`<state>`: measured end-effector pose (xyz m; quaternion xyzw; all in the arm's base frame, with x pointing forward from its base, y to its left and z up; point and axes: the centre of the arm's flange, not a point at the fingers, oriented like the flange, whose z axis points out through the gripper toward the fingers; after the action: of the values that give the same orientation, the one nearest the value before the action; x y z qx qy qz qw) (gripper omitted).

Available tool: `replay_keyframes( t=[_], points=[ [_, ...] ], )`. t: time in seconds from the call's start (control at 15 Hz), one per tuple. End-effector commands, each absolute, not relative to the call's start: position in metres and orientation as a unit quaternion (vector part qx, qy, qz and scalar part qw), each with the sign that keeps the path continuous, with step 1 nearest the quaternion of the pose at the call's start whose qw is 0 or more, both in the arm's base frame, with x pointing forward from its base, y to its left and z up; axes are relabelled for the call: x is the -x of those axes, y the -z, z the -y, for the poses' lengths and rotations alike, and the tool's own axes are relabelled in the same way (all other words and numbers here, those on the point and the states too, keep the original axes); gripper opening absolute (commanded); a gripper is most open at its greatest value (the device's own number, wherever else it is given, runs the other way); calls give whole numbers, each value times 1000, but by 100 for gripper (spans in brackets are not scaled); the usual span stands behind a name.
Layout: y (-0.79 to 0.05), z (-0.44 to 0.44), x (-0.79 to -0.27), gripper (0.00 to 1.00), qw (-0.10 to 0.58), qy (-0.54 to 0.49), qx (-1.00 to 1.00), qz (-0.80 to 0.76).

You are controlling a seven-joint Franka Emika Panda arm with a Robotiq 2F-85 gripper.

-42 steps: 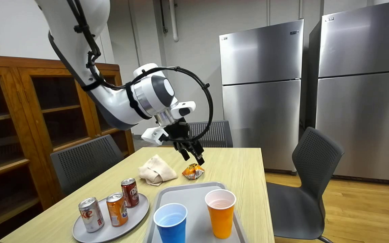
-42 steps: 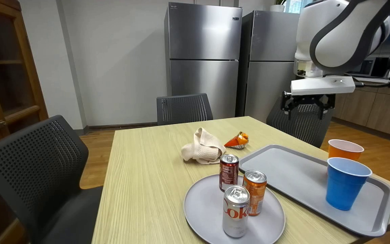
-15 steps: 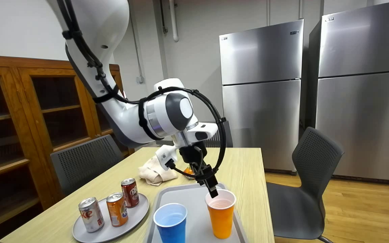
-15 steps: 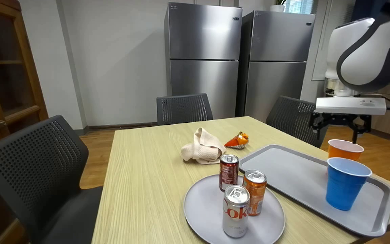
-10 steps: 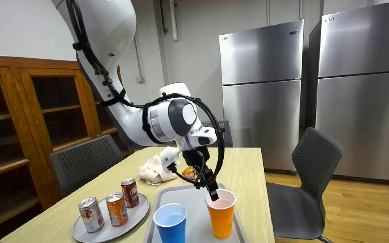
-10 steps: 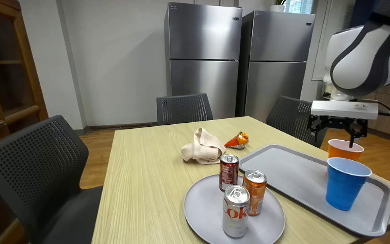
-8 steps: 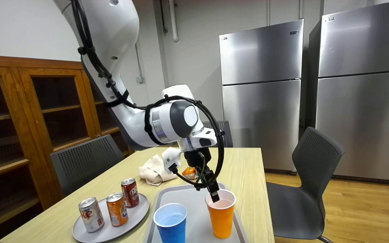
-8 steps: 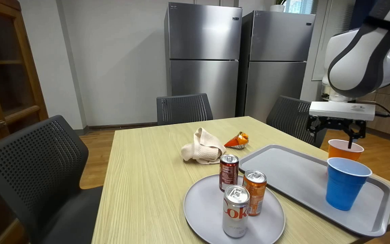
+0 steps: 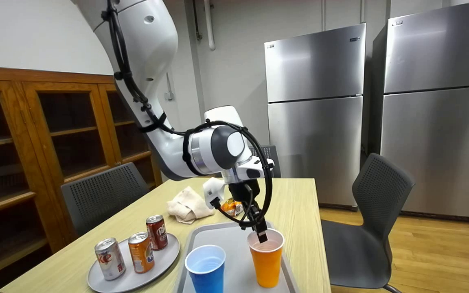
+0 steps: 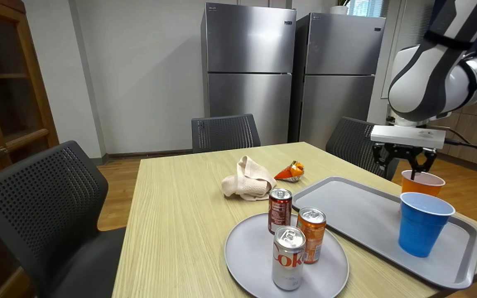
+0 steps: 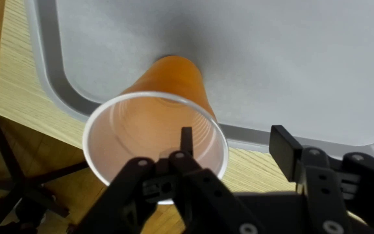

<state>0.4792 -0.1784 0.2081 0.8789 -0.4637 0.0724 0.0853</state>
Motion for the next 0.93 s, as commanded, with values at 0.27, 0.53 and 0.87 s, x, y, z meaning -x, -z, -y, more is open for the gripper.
replay_keyframes(
  t=[0.27,0.53,0.87],
  points=[
    [-215,184,-496,3,90,-87,-882,454],
    [-224,181,-500,1,91,-97,-884,448],
    [-241,173,-511,1,88,-123,-890,431]
  ],
)
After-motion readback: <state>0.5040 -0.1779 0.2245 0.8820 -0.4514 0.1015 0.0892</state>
